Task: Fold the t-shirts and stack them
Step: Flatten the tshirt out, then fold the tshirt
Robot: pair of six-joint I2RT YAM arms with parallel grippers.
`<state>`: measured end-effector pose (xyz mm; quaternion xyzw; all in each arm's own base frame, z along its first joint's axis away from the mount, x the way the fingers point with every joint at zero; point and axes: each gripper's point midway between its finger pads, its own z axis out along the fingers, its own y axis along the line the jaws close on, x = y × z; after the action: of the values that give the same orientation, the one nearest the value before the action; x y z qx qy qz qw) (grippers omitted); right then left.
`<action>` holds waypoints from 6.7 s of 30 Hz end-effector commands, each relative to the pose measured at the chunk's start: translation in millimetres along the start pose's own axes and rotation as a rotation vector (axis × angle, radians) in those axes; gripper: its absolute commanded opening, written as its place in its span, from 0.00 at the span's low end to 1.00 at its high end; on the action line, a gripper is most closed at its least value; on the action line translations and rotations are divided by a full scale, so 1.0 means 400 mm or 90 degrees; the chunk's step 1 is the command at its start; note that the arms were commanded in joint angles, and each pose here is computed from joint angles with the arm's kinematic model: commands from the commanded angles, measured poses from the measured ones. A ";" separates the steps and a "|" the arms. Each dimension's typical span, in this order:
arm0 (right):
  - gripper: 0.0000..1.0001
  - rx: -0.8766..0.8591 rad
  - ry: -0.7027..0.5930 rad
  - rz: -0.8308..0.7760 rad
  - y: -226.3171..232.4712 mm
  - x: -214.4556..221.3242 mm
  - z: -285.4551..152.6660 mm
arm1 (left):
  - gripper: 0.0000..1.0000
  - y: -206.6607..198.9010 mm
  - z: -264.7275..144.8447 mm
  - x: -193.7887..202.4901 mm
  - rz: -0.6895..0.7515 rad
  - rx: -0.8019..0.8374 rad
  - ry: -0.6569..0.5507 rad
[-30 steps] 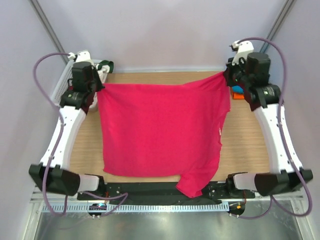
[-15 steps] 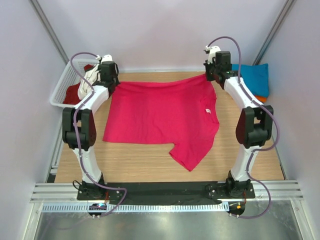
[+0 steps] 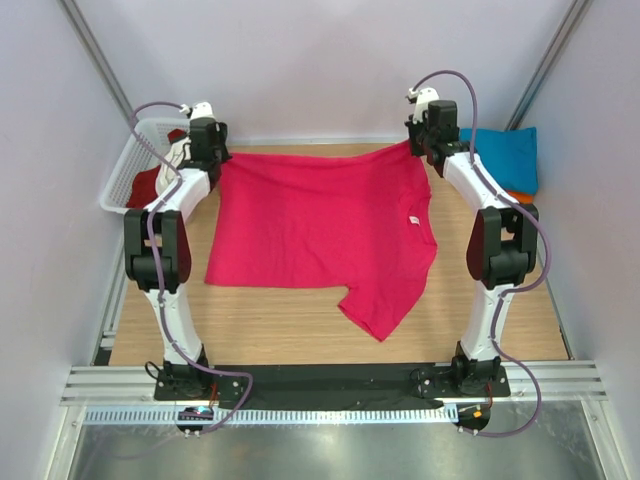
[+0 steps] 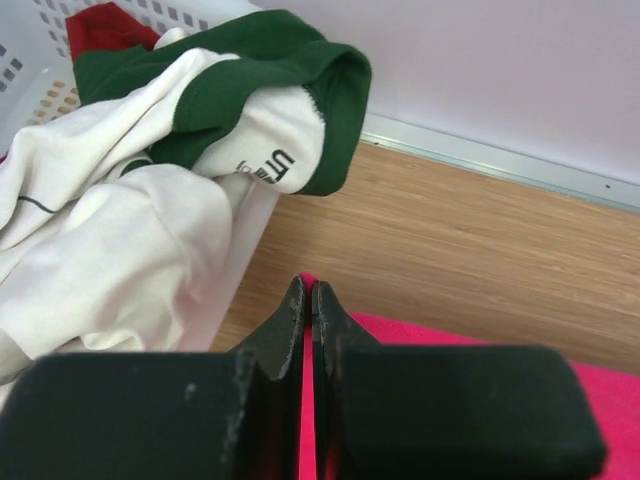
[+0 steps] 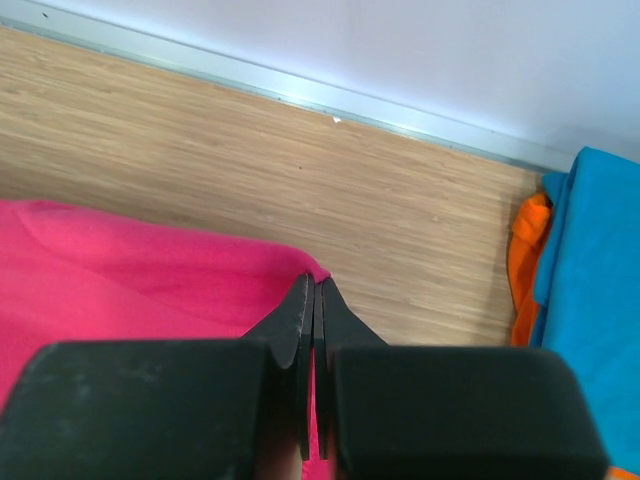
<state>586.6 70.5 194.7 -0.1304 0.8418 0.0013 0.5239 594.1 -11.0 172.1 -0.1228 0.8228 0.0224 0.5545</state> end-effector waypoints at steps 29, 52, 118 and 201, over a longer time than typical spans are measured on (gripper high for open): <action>0.01 0.023 -0.031 0.015 -0.035 -0.034 -0.136 | 0.00 0.026 -0.055 -0.003 0.031 0.107 -0.035; 0.01 0.006 0.092 0.051 0.001 0.194 -0.220 | 0.00 0.090 -0.154 0.152 0.089 0.141 0.014; 0.25 -0.001 0.306 0.323 0.091 0.360 0.006 | 0.83 -0.326 -0.331 0.248 -0.064 0.201 0.228; 0.74 0.106 0.267 0.560 -0.033 0.382 -0.306 | 0.69 -0.908 -0.450 0.569 0.309 0.350 0.258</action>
<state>402.1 -14.7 89.9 0.3179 0.9097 0.0628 0.2595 430.8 -421.7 55.7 0.2198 0.9051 -0.0881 0.3532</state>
